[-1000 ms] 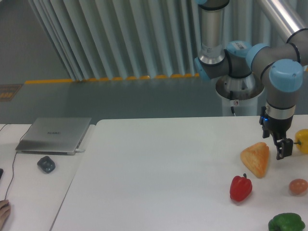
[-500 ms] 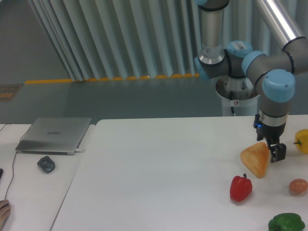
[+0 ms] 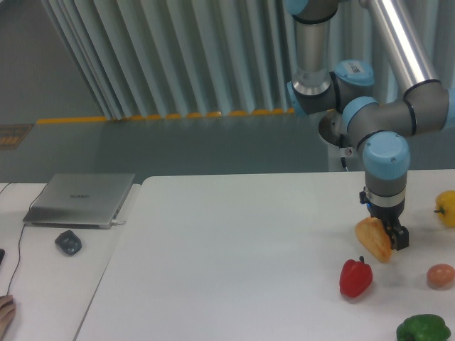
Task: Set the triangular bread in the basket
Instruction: 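Close the gripper fingers around the triangular bread, then lift the held bread and carry it away from the table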
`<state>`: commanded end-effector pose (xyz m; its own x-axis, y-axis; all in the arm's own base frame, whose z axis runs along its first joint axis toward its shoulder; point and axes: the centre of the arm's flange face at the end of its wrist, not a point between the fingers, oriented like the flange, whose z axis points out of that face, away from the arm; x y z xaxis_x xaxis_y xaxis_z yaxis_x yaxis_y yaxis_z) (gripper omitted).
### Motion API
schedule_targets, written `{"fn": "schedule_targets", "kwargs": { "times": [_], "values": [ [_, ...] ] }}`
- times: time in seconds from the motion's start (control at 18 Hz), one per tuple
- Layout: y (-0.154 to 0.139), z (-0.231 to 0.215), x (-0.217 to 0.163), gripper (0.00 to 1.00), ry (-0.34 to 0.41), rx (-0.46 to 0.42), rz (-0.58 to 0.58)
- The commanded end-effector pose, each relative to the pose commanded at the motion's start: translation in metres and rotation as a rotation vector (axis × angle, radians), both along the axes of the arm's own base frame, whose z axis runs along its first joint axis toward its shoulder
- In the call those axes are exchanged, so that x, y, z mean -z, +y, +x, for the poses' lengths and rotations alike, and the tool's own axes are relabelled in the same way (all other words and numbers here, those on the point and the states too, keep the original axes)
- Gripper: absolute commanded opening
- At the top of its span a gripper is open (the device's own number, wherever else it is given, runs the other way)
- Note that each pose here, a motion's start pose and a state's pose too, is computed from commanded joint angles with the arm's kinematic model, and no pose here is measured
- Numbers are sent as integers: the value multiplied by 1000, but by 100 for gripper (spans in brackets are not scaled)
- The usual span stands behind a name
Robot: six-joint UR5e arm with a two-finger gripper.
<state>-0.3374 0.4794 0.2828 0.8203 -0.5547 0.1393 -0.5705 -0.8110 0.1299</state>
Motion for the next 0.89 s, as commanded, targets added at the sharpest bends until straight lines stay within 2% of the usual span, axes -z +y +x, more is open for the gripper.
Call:
{"fn": "schedule_targets", "kwargs": {
  "times": [0.22,0.44,0.5,0.67,0.89],
  "values": [
    [-1,0,2,54,3,4,-9],
    [-1,3,2,4,28,12,-38],
    [-1,3,1,0,31,13,-39],
    [1,0,-4,0,38,13,-27],
    [-4,-14,-37,0,70,-3,11]
  ]
}}
